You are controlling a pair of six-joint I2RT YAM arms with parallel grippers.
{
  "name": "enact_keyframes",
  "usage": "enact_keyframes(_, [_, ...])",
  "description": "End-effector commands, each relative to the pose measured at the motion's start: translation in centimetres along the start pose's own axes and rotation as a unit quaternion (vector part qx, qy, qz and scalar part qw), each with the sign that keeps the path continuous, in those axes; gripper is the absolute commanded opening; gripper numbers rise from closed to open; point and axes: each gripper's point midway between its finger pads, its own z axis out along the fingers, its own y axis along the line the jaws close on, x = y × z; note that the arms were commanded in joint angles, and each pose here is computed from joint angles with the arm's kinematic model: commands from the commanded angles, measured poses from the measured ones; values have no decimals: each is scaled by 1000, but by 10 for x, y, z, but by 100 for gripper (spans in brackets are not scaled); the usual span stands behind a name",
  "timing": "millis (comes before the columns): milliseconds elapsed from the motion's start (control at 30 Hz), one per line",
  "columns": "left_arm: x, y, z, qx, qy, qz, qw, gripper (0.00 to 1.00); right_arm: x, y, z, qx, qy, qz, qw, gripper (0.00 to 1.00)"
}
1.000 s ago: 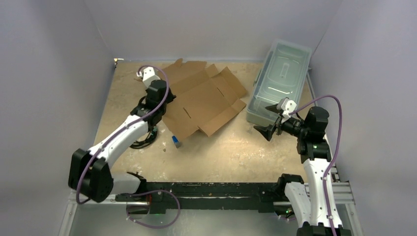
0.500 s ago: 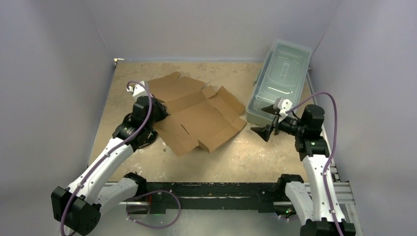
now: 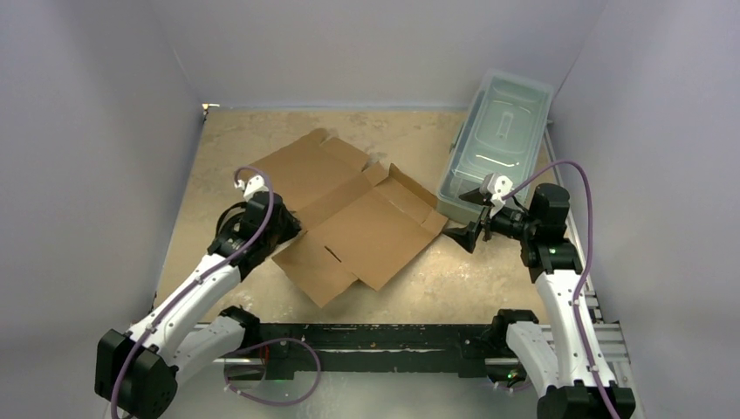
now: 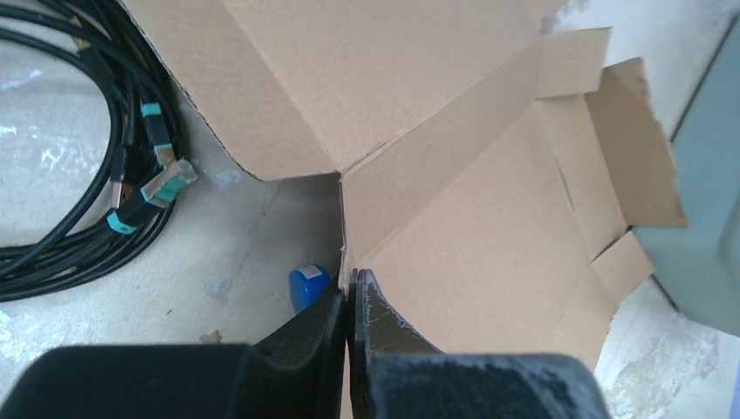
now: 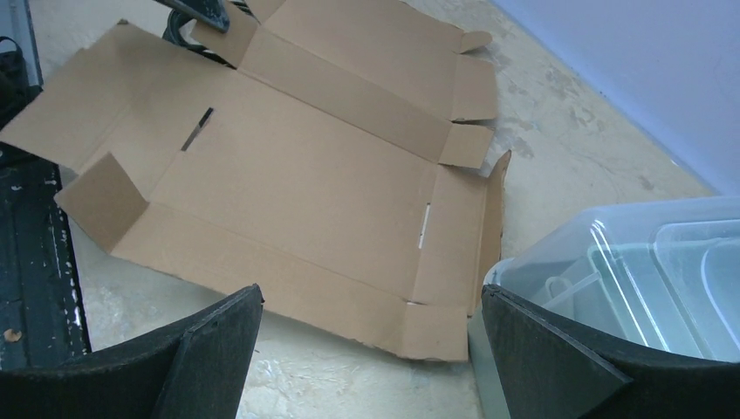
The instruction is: Fold the paper box
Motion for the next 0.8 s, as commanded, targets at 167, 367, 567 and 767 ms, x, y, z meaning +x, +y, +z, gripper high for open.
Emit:
enact_keyframes(167, [16,-7,11,23,25,-21,999,0,0,-1,0,4,3,-7,1000,99])
enact_keyframes(367, [25,2,13,7,38,-20,999,7,1,-2,0,5,5,-7,1000,99])
enact_keyframes(567, [19,14,11,-25,21,-24,999,37,1,-2,0,5,5,-7,1000,99])
enact_keyframes(767, [-10,12,2,-26,-18,-12,999,90,0,-1,0,4,5,-9,1000,99])
